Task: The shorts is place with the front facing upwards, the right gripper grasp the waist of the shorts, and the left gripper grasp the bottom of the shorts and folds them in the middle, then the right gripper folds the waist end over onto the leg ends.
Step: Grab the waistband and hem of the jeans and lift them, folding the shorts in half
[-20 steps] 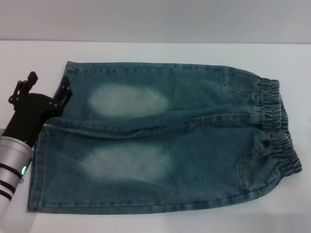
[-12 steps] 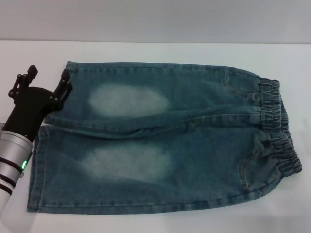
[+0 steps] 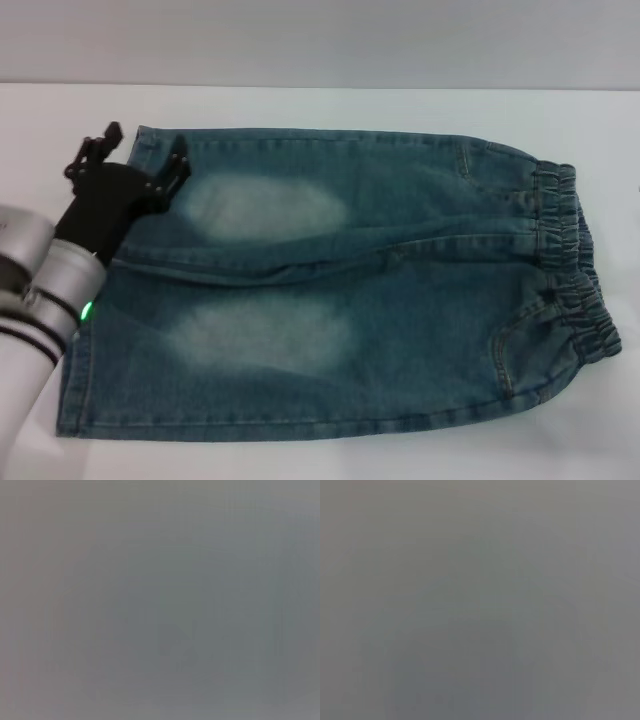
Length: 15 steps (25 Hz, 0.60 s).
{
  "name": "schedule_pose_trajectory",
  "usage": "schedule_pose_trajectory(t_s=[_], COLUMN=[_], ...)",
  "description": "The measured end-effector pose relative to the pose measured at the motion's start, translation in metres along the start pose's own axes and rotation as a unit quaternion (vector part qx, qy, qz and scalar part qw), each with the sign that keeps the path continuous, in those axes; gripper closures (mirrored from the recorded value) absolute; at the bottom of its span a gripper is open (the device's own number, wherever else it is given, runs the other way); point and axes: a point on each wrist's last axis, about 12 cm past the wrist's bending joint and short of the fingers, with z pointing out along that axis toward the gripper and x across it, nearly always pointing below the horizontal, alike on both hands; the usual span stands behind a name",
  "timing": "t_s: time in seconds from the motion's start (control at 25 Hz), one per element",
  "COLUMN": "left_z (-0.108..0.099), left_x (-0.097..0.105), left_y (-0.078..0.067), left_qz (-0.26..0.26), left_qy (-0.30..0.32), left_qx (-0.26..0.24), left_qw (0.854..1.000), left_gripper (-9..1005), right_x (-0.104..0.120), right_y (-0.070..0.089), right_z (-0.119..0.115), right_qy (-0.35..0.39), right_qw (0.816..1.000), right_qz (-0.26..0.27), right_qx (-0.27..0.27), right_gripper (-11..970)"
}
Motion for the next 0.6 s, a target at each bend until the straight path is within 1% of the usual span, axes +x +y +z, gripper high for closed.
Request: schedule_pose_trajectory(t_s=[0.04,0.16,0.32,0.36,0.4,0.44,0.52,0.6], left_z=[0.004,0.015,0.023,0.027,0.027,0.028,0.030,0.034], left_x=[-0.002,-0.011,-0.021,-0.026,-0.026,-0.029,-0.031,-0.040], left_y=[-0.001,-0.003,0.001,0.002,0.002,0.002,0.003,0.001], left_qz=[-0.005,-0.015,-0.022,-0.025,-0.025,-0.025,-0.024,-0.025], left_qy=[0.009,0.021,0.032,0.043,0.043,0.053,0.061,0.081], left_qx=[0.004,0.010,-0.001,-0.006,-0.006,-0.006,-0.006,-0.005], left_qw=[1.000,1.000,0.999,0.999,0.999,0.998,0.998,0.996], left_gripper=[194,194,194,194,194,194,194,193], right_x=[0.000,-0.003,-0.009,-0.011,-0.013,-0.013,-0.015,-0.020], right_y=[-0.002,-0.012,-0.018,-0.020,-0.020,-0.020,-0.020,-0.017], right_z=[0.005,0.029,0.061,0.078,0.086,0.086,0.102,0.119], right_qy=[0.006,0.034,0.082,0.115,0.129,0.129,0.164,0.197], right_qw=[1.000,0.997,0.993,0.989,0.987,0.987,0.982,0.975], right_qz=[0.014,0.059,0.074,0.080,0.083,0.083,0.088,0.094], right_qx=[-0.002,-0.026,-0.050,-0.049,-0.047,-0.047,-0.041,-0.033], right_gripper=[325,326,327,327,327,327,328,340])
